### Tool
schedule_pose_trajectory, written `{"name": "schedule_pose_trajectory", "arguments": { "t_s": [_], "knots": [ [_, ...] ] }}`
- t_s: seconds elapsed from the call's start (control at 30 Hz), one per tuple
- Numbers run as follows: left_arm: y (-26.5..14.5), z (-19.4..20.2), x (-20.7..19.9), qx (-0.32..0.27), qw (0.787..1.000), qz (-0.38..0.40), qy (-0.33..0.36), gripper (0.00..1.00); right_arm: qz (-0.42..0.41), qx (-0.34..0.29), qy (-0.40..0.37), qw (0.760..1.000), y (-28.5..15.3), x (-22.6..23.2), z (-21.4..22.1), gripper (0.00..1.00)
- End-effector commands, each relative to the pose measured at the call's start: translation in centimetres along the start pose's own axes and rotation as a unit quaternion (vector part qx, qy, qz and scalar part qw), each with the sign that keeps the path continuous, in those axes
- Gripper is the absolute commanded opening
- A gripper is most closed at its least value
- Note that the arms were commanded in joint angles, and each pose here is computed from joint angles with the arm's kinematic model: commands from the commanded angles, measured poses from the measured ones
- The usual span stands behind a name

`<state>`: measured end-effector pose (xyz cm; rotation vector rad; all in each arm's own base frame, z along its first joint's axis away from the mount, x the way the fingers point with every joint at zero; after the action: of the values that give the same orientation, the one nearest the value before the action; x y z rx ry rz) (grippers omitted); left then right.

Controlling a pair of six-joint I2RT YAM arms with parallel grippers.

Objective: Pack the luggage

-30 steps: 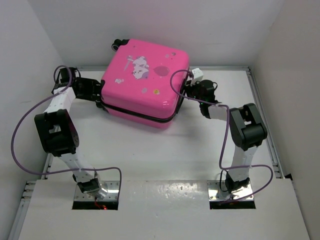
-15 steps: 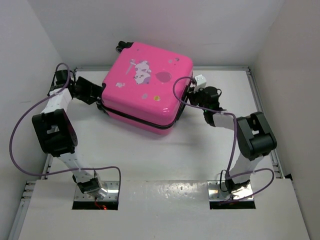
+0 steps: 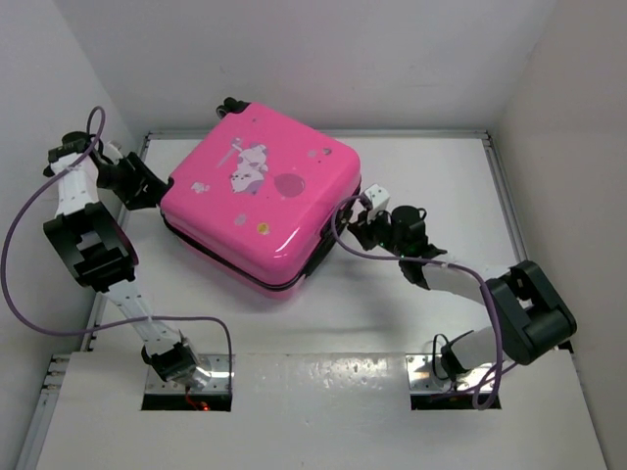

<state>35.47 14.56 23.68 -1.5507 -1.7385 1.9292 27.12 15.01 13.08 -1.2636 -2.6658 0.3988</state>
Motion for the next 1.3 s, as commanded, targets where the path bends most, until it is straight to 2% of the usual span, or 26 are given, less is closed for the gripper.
{"name": "schedule_pose_trajectory", "arguments": {
  "t_s": [0.0, 0.17, 0.4, 0.5, 0.57, 0.63, 0.67, 0.8, 0.83, 0.87, 1.03, 1.17, 1.2, 1.23, 1.27],
  "knots": [
    [-1.4, -2.6, 0.7, -0.05, 0.993, -0.006, 0.105, 0.0, 0.035, -0.033, 0.007, 0.999, -0.3, -0.7, -1.3, 0.0],
    [0.9, -2.9, 1.2, -0.028, 0.988, -0.03, 0.149, 0.0, 0.064, -0.052, 0.019, 0.996, 0.7, -3.1, -2.2, 0.0],
    [3.5, -6.6, 1.4, -0.049, 0.973, -0.096, 0.202, 0.0, 0.123, -0.064, 0.054, 0.989, 2.0, -9.6, -2.8, 0.0],
    [5.1, -7.5, 1.6, -0.042, 0.969, -0.086, 0.228, 0.0, 0.126, -0.094, 0.053, 0.986, 3.3, -12.5, -4.3, 0.0],
    [6.3, -7.6, 1.4, -0.031, 0.966, -0.067, 0.247, 0.0, 0.107, -0.093, 0.058, 0.988, 4.5, -14.0, -3.9, 0.0],
    [7.0, -8.3, 0.9, -0.032, 0.955, -0.068, 0.286, 0.0, 0.089, -0.122, 0.042, 0.988, 5.1, -15.5, -5.2, 0.0],
    [8.1, -8.2, 1.2, -0.017, 0.953, -0.067, 0.294, 0.0, 0.067, -0.117, 0.04, 0.99, 6.4, -16.1, -4.3, 0.0],
    [10.2, -9.2, 0.6, -0.031, 0.932, -0.087, 0.352, 0.0, -0.02, -0.171, -0.043, 0.984, 8.8, -18.1, -5.0, 0.0],
    [10.6, -9.5, 0.4, -0.034, 0.923, -0.091, 0.373, 0.0, -0.032, -0.168, -0.042, 0.984, 9.5, -18.6, -4.0, 0.0],
    [11.4, -9.7, 0.0, -0.039, 0.916, -0.103, 0.386, 0.0, -0.064, -0.193, -0.058, 0.977, 10.5, -19.2, -5.0, 0.0],
    [12.9, -8.6, -2.5, -0.029, 0.893, -0.106, 0.436, 0.0, -0.095, -0.215, -0.047, 0.971, 14.3, -20.6, -4.5, 0.0],
    [12.1, -8.6, -3.9, -0.059, 0.893, -0.095, 0.436, 0.0, -0.099, -0.233, -0.041, 0.967, 15.5, -21.0, -5.0, 0.0],
    [11.8, -8.8, -4.3, -0.068, 0.891, -0.089, 0.44, 0.07, -0.097, -0.234, -0.041, 0.966, 15.3, -21.0, -5.1, 0.0],
    [11.3, -8.7, -4.8, -0.074, 0.892, -0.082, 0.439, 0.25, -0.094, -0.224, -0.032, 0.97, 14.8, -20.8, -4.1, 0.11],
    [10.5, -8.9, -5.5, -0.089, 0.892, -0.074, 0.438, 0.47, -0.092, -0.235, -0.041, 0.967, 13.9, -20.5, -5.7, 0.19]
  ]
}}
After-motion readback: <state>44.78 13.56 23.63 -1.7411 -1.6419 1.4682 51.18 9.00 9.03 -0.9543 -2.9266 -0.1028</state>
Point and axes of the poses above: each gripper's point midway between its finger pads, its own y axis out along the fingers, its own x axis along the line the jaws close on, z = x × y, the point moved 10 cm from there along -y, back along the fingers
